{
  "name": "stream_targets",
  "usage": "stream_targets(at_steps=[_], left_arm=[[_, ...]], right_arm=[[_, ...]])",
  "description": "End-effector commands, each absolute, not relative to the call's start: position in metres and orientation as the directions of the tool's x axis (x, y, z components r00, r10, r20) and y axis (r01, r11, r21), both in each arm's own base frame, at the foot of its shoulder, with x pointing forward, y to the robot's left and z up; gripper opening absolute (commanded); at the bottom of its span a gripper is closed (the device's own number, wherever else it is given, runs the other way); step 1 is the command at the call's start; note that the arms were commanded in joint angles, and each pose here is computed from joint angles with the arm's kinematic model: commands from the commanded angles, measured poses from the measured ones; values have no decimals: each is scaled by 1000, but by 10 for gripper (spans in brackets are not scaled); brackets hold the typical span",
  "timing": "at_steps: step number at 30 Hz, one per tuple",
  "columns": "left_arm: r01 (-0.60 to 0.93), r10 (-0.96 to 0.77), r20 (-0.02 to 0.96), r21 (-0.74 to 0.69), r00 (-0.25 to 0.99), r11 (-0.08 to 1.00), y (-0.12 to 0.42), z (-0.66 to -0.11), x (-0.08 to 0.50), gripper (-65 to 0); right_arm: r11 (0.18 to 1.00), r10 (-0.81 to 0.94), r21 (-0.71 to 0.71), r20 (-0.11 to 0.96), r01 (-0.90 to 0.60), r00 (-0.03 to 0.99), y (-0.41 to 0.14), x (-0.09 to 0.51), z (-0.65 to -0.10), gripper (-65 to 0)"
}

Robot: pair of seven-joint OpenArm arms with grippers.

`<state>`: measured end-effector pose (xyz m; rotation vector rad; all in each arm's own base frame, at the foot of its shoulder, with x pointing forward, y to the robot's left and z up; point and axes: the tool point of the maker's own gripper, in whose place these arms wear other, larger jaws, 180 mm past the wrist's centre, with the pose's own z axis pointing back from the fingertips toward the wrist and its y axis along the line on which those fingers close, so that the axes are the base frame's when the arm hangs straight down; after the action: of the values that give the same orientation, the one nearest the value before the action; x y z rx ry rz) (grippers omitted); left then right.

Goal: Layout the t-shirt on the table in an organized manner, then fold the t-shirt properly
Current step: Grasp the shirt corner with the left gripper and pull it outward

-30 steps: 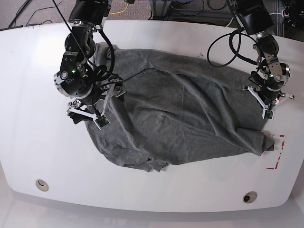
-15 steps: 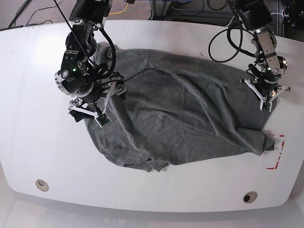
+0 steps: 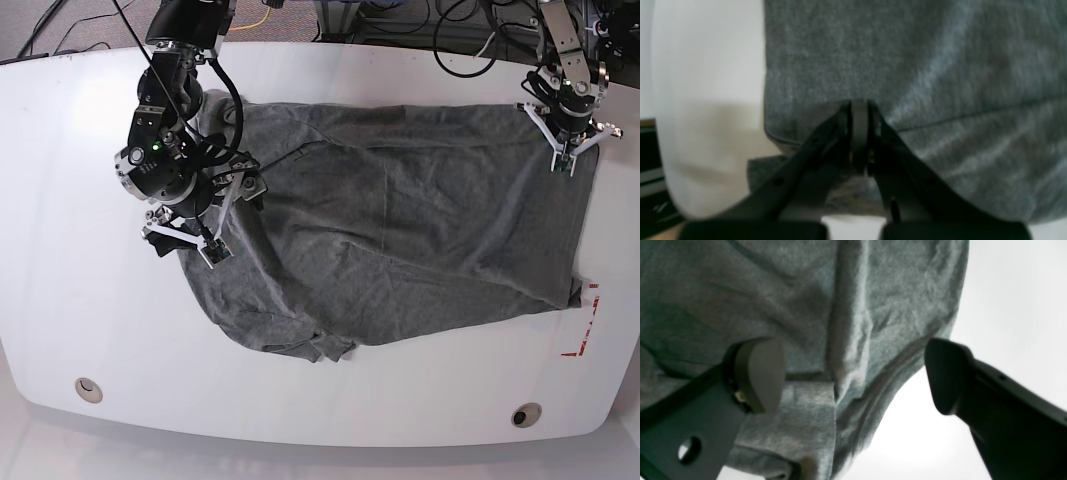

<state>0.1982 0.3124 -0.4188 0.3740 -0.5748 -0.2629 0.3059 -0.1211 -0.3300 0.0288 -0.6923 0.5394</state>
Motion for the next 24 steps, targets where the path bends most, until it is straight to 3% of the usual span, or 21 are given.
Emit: stream_targets(at_steps=[1,9,24], left_arm=[[163,-355,425,425,832,890,313,-419,183,-650],[143,-372,438,472,818,870,316,-393,183,-649],[162,-353,336,481,873,861,342,-391,157,-649]], right_arm=[[863,460,-170,652,-475,603,-120,315,-316,-21],[862,462,-172,655,-477,598,-119,317,-314,-21],[860,471,-185,649,-476,597,-124,317,-314,-21]])
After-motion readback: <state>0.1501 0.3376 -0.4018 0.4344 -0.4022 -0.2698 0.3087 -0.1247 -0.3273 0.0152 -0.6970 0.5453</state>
